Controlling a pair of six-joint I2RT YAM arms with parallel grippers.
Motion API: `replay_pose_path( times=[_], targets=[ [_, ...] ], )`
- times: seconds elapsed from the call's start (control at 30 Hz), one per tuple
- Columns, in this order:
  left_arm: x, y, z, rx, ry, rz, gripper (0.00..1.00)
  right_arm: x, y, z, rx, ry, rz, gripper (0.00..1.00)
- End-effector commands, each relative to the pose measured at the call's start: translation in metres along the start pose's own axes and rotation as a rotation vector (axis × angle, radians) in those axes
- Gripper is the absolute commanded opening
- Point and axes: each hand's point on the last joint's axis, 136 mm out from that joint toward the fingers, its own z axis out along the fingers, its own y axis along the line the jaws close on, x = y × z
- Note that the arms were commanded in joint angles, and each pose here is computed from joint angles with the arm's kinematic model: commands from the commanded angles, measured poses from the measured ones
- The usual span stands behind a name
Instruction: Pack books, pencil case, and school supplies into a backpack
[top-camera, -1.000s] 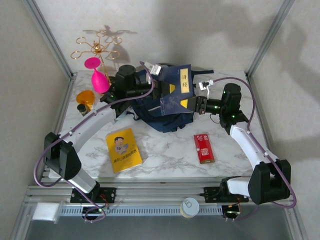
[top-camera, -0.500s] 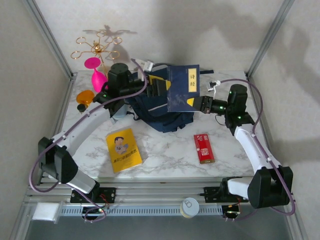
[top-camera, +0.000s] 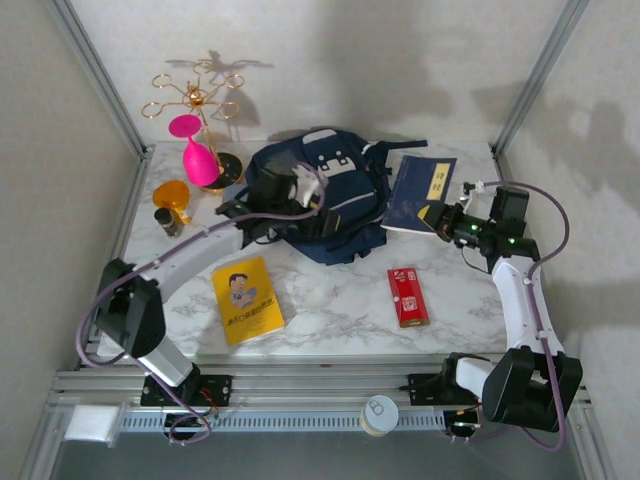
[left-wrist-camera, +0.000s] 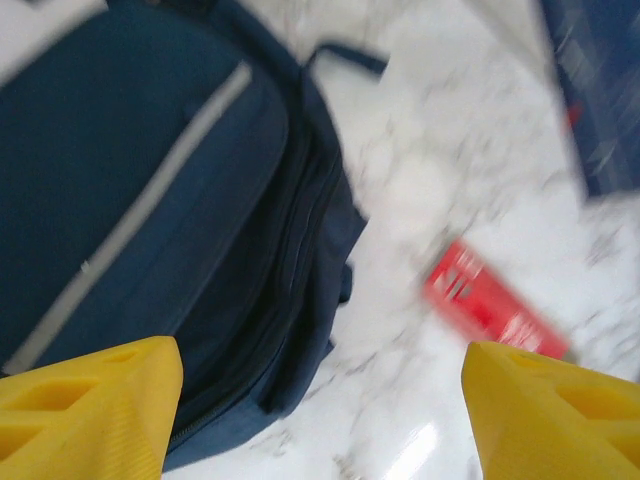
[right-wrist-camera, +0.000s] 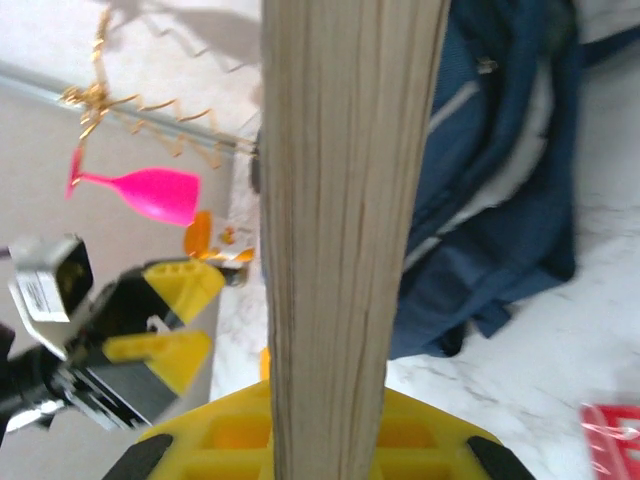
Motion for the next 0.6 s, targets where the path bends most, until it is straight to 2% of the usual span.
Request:
replay_pose_path(
  times=[0.0,0.13,0.3,0.57],
  targets=[
    [0.028,-0.001,0.021,-0.057,0.103,0.168,0.75,0.000,-0.027,-0.007,0.110,-0.023,0.023,0.00],
    [0.036,0.011,0.053,-0.103,0.161,0.219,0.75,-0.003,-0.039,-0.007,0.120,-0.030,0.057,0.00],
    [0.034,0.011,0.084,-0.081,0.182,0.259,0.74,-0.003,-0.049,-0.006,0.131,-0.036,0.076,0.00],
    [0.018,0.025,0.128,-0.081,0.188,0.221,0.59,0.003,-0.056,-0.001,0.110,-0.018,0.098,0.00]
  ],
)
